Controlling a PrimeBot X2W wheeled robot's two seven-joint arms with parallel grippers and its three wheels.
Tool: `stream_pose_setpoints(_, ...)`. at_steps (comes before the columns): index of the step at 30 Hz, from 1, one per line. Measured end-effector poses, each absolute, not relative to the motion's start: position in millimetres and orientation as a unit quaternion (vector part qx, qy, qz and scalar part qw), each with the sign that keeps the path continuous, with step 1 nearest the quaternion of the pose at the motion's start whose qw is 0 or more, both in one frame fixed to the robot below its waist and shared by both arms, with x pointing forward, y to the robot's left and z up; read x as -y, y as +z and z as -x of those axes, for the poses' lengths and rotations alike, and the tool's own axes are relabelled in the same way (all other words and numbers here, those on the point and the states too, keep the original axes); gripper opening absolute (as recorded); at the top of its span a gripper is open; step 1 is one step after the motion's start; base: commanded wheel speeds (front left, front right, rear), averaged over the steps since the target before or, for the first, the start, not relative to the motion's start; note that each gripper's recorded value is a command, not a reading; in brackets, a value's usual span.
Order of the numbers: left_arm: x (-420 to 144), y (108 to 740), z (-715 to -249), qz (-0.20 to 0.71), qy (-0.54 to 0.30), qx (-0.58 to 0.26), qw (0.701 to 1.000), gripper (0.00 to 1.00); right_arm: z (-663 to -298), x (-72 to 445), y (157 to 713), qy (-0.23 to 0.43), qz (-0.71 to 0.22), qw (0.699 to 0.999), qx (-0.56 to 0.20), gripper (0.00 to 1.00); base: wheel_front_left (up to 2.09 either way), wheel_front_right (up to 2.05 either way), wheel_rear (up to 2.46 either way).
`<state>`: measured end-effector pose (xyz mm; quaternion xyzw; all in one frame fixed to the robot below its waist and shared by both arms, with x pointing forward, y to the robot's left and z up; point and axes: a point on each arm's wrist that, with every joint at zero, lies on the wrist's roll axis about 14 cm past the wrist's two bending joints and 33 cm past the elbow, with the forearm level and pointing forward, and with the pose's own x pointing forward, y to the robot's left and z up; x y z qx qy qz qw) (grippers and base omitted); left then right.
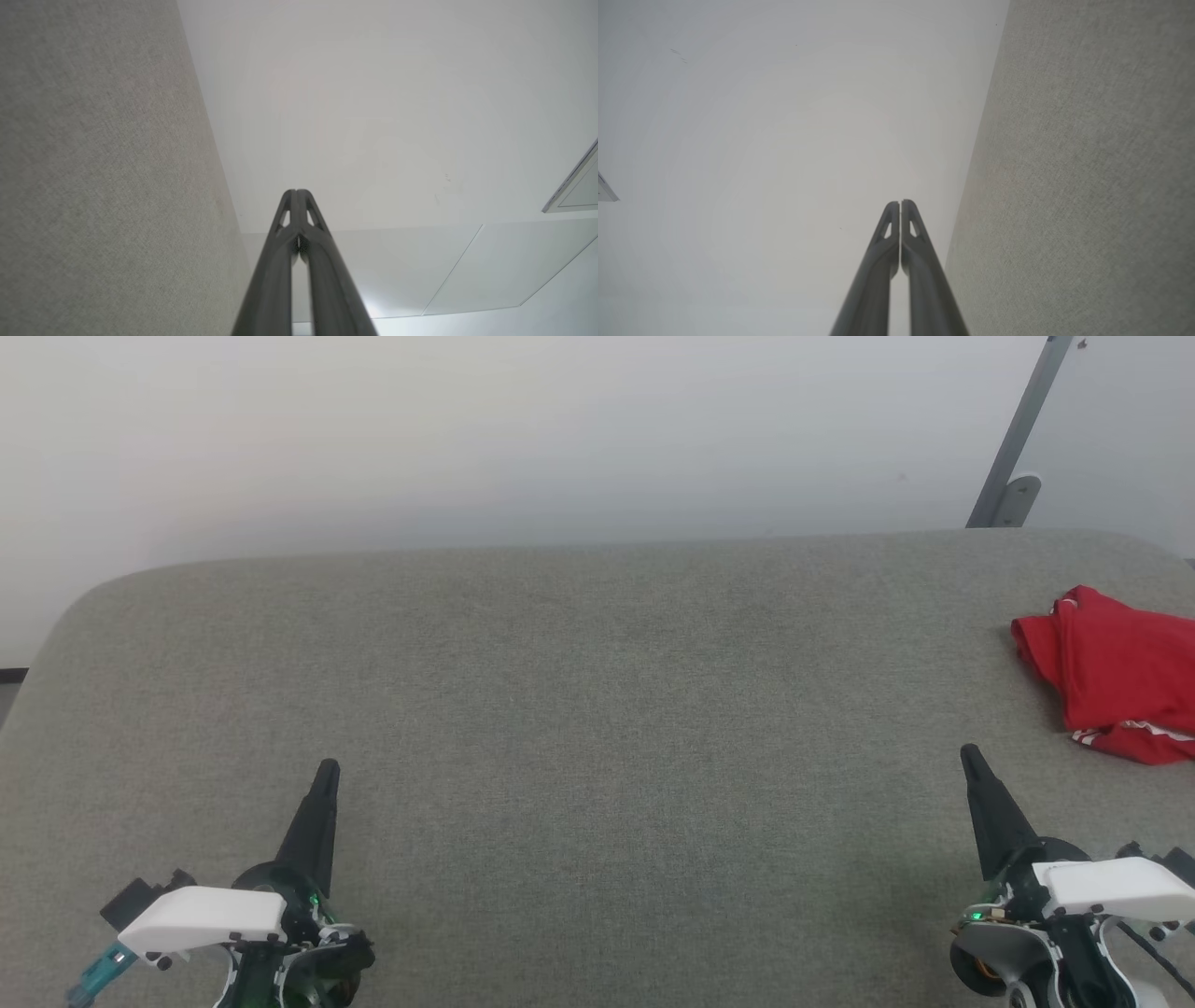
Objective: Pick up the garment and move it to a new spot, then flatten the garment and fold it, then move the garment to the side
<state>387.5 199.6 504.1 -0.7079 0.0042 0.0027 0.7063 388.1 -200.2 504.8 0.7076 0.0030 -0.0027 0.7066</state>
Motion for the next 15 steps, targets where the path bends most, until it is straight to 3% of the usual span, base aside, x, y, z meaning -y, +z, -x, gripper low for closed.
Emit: stream_pose_setpoints(15,-199.6,504.1,-387.5,0.708,0.003,-0.004,0.706,0.0,-388.0,200.2,504.8,-0.003,-0.708,0.707,-0.003,0.0,0.0,0.0,0.0)
